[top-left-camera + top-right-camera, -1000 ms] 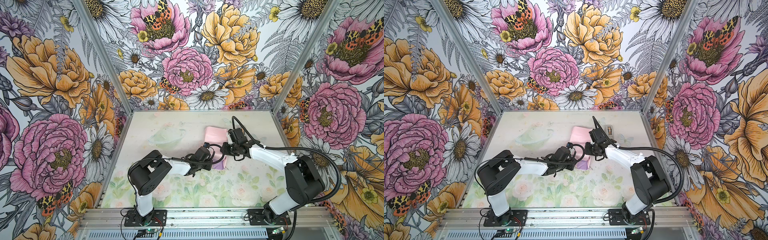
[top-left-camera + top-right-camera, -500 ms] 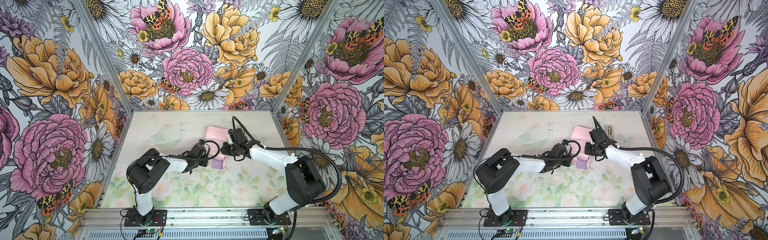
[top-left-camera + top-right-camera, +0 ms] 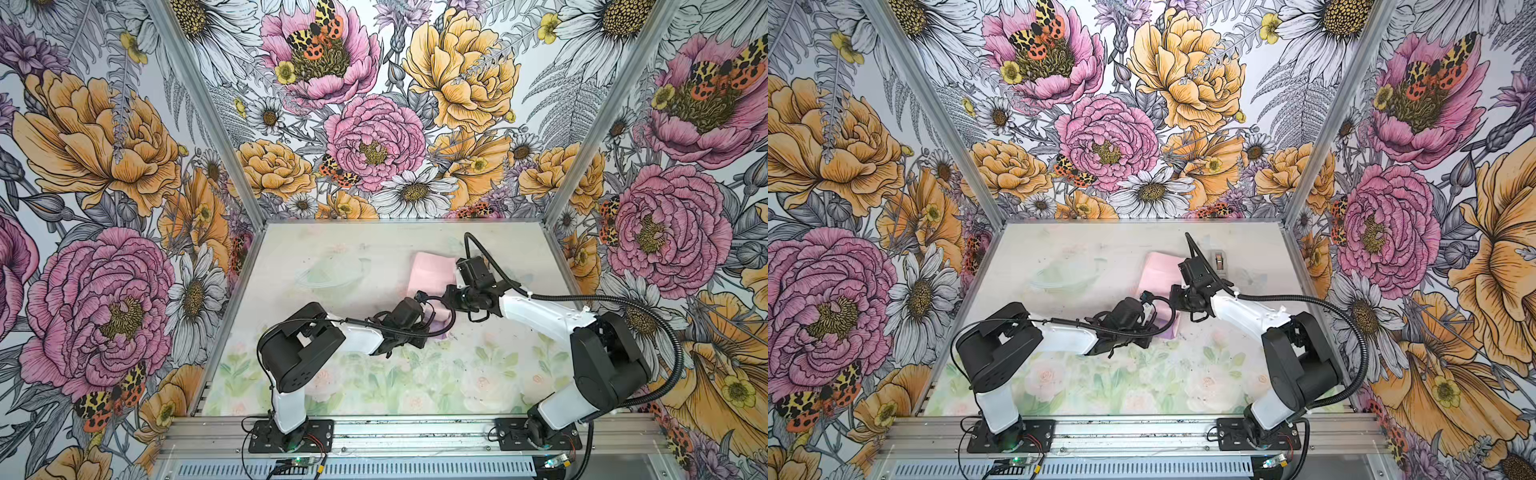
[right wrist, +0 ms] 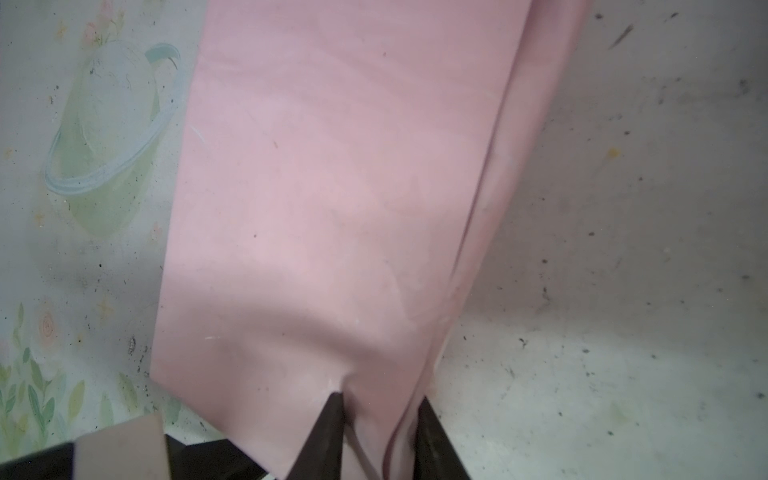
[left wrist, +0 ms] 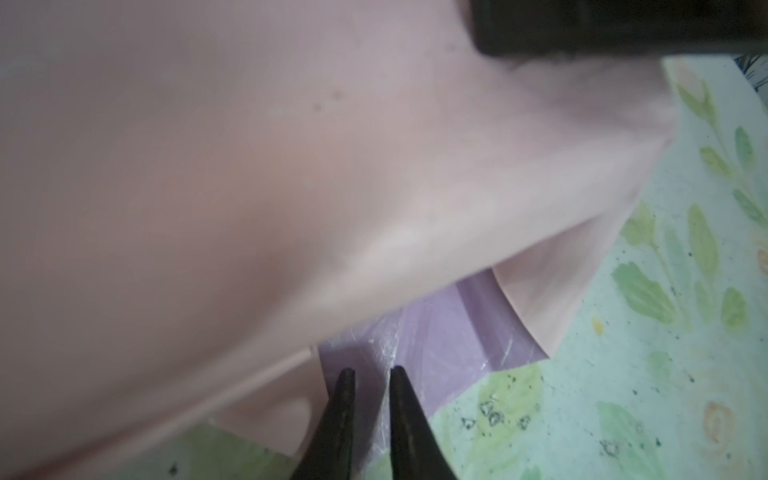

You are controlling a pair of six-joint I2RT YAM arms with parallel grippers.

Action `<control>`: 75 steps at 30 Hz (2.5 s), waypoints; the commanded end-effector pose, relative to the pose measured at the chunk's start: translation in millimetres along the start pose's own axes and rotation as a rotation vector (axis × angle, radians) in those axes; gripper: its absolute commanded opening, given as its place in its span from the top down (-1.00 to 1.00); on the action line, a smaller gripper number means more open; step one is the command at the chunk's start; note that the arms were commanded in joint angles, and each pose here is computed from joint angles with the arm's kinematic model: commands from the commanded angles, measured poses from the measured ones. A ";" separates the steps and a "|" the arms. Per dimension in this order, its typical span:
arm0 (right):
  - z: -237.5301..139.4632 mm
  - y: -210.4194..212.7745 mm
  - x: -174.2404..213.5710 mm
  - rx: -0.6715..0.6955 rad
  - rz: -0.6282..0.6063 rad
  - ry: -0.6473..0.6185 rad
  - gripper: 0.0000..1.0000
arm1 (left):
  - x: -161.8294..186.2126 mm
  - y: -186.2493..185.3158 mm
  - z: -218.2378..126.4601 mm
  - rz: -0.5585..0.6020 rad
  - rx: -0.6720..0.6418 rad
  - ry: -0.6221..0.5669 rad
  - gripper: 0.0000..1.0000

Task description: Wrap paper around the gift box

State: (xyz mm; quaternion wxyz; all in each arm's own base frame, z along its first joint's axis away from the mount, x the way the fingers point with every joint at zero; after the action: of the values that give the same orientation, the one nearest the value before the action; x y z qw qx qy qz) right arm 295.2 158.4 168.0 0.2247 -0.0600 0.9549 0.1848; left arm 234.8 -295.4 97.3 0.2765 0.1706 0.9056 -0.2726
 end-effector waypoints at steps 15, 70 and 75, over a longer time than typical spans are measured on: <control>-9.6 -2.6 10.8 -0.003 0.003 0.079 0.31 | -116.4 10.9 -132.7 0.225 0.148 -0.205 -0.23; -15.2 -49.5 61.2 -0.074 0.282 0.026 0.38 | -113.4 0.3 -12.2 1.026 0.204 0.072 -0.50; -12.0 -48.8 62.5 -0.080 0.282 0.029 0.41 | -113.6 5.7 -3.6 1.010 0.185 0.088 -0.36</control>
State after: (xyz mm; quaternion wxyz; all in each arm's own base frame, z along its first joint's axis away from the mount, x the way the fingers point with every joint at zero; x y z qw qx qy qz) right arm 242.7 103.6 136.2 0.1767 0.0634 0.9517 0.2429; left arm 316.1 -306.8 162.2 0.3134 0.6266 0.6882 -0.1885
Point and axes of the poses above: each gripper's point midway between its finger pads, its own z axis out along the fingers, its own y axis along the line the jaws close on, x = y × z, the point moved 10 cm from there along -z, back along the fingers, and after that the axes turned 9 degrees about -z, right-handed, at the moved point
